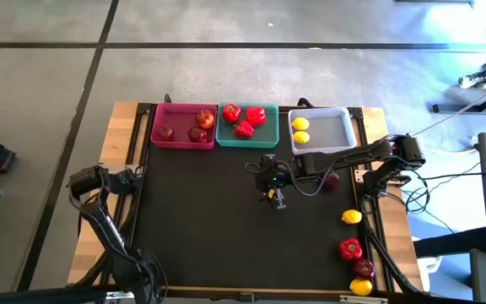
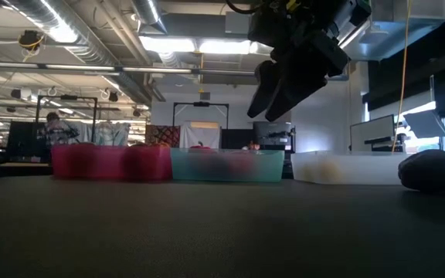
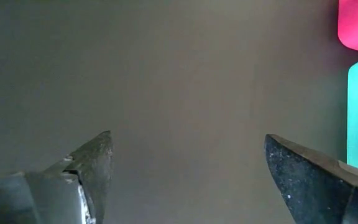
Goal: Sort produce into baskets
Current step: Put the lemon into the white bin
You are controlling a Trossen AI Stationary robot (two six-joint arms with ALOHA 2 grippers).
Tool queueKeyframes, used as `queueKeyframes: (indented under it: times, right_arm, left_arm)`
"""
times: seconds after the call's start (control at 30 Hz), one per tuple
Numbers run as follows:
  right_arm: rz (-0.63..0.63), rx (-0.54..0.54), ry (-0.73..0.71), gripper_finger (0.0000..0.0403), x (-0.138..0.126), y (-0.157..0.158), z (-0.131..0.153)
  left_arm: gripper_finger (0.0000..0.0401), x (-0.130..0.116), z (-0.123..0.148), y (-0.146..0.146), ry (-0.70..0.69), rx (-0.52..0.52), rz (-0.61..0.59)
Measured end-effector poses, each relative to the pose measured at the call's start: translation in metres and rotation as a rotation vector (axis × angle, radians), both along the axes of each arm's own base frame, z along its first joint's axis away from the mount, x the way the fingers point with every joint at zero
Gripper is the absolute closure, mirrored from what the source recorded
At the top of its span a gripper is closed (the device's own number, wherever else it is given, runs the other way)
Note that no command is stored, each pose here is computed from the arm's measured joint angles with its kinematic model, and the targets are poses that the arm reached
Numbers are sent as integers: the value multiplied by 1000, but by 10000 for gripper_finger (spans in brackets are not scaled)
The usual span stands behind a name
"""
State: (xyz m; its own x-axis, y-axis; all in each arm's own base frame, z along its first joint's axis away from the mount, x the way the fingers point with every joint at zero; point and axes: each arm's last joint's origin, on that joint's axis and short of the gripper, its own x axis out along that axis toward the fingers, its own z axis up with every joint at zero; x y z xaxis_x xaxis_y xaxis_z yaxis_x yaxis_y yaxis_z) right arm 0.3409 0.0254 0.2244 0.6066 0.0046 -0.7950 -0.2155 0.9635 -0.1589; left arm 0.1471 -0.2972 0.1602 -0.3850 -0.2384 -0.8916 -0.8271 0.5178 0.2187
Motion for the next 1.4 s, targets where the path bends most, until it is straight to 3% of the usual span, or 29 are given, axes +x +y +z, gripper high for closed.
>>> queueKeyframes:
  times: [0.2,0.43,0.63,0.97,1.17,1.4]
  right_arm:
    - [-22,6,2,56,0,0,0]
    - [-43,-23,-2,56,0,-1,0]
    - [-46,-21,8,56,-1,-1,-1]
    - [-2,38,117,56,-10,0,-8]
    - [15,99,107,56,-14,2,-25]
    - [32,123,100,56,-15,2,-30]
  left_arm:
    - [212,8,1,5,39,32,112]
    - [210,17,27,26,45,27,155]
    - [209,29,52,48,-127,11,123]
    - [208,66,76,93,-491,40,-95]
    - [208,92,81,126,-670,209,-330]
    - [208,116,82,164,-728,436,-648]
